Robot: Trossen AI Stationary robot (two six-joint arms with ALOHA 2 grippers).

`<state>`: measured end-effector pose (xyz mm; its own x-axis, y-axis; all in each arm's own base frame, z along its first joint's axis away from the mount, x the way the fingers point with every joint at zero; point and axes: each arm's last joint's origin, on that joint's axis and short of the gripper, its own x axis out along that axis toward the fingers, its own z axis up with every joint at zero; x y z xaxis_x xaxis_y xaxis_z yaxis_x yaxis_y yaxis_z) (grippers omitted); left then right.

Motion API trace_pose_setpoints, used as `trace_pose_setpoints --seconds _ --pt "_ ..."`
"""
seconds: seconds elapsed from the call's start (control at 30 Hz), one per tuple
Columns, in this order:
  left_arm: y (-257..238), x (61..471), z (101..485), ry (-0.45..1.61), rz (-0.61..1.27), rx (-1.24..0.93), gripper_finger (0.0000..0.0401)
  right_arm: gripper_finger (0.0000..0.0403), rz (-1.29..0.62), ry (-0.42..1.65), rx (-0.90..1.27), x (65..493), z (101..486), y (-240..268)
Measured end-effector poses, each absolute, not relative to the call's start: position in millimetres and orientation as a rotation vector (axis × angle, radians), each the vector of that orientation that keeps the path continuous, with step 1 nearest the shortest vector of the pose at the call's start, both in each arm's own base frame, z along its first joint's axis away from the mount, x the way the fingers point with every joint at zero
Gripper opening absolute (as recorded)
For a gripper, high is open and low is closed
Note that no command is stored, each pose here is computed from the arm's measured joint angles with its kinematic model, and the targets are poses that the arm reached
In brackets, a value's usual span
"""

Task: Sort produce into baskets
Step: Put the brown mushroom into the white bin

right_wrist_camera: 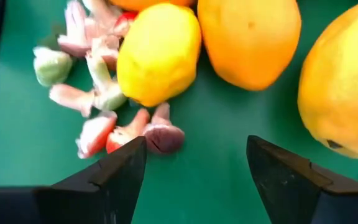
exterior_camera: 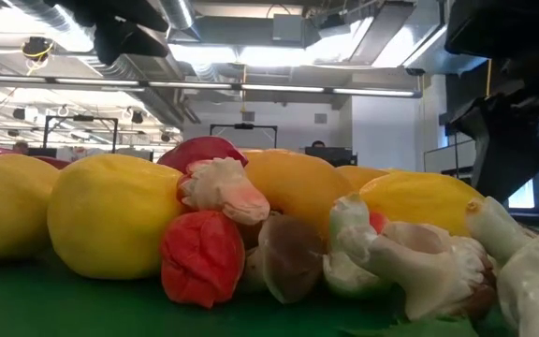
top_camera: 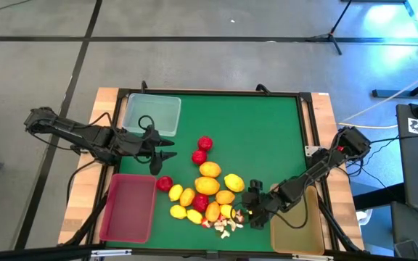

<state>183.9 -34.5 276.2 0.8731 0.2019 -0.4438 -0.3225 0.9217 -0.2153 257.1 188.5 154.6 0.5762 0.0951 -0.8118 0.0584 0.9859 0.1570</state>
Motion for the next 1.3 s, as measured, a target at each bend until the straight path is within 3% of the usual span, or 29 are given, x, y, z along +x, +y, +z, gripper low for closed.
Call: trace_pose_setpoints --seconds 1.13,1.3 --pt "-34 184 276 0.439 0.266 -0.238 0.0210 0.0275 -0.036 0.932 0.326 272 121 201" --pt "-34 184 276 0.440 0.266 -0.236 0.0210 0.0249 -0.044 0.945 0.328 271 121 201"
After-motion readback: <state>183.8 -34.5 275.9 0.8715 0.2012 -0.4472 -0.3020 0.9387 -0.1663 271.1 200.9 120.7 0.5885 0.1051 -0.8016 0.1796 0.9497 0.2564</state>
